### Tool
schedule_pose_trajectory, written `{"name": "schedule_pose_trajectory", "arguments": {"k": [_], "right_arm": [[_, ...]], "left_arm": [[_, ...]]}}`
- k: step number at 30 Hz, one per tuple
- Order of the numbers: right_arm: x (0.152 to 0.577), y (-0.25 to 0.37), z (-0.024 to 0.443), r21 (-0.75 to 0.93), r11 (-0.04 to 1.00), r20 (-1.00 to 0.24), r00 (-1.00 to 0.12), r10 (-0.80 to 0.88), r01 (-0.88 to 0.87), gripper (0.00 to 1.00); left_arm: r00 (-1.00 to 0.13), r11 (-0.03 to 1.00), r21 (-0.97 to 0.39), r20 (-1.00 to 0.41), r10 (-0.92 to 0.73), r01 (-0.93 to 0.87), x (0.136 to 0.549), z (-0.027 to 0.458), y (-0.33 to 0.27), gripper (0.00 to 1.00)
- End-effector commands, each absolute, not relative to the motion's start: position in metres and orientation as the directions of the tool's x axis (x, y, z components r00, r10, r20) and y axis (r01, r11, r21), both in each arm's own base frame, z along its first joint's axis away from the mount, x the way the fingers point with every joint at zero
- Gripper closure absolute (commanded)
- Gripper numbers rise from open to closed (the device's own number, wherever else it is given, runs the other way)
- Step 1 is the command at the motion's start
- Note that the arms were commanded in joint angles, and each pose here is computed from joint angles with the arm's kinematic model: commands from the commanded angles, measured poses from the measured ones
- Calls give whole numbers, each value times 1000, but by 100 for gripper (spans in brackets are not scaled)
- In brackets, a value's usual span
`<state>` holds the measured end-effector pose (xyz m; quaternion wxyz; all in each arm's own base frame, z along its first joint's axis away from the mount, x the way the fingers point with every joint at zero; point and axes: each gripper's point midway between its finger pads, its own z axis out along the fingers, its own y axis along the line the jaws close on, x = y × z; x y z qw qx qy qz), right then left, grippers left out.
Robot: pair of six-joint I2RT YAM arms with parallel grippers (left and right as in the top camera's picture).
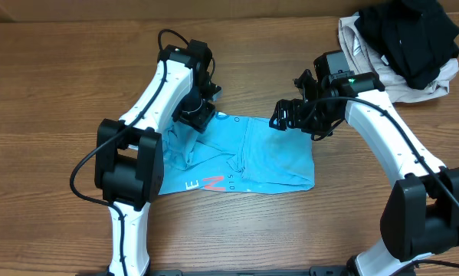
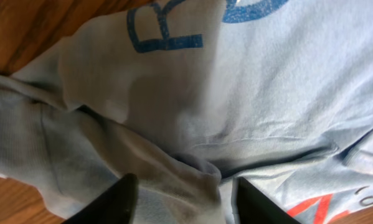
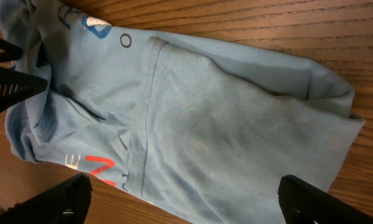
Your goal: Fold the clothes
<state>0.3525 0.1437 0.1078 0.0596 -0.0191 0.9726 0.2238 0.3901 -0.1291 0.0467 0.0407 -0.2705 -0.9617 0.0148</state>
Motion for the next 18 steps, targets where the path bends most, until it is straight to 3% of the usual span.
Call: {"name": "schedule_pose_trajectory", "arguments": {"k": [1,9,18], "right_arm": [[360,143,121,432,899,-168,-986,-4,-77,1],[361,141,120,419,905,-170,-985,-3,-75,1],[361,141,120,416,906,-171,-985,-3,-75,0]], "left_arm": [[-851,855,-35,78,519,518,390,45,-127,64],[-859,863,-33,80,506,505,390,45,-127,96],[-916,919,-4,80,392,393,394,70,-125,96]]}}
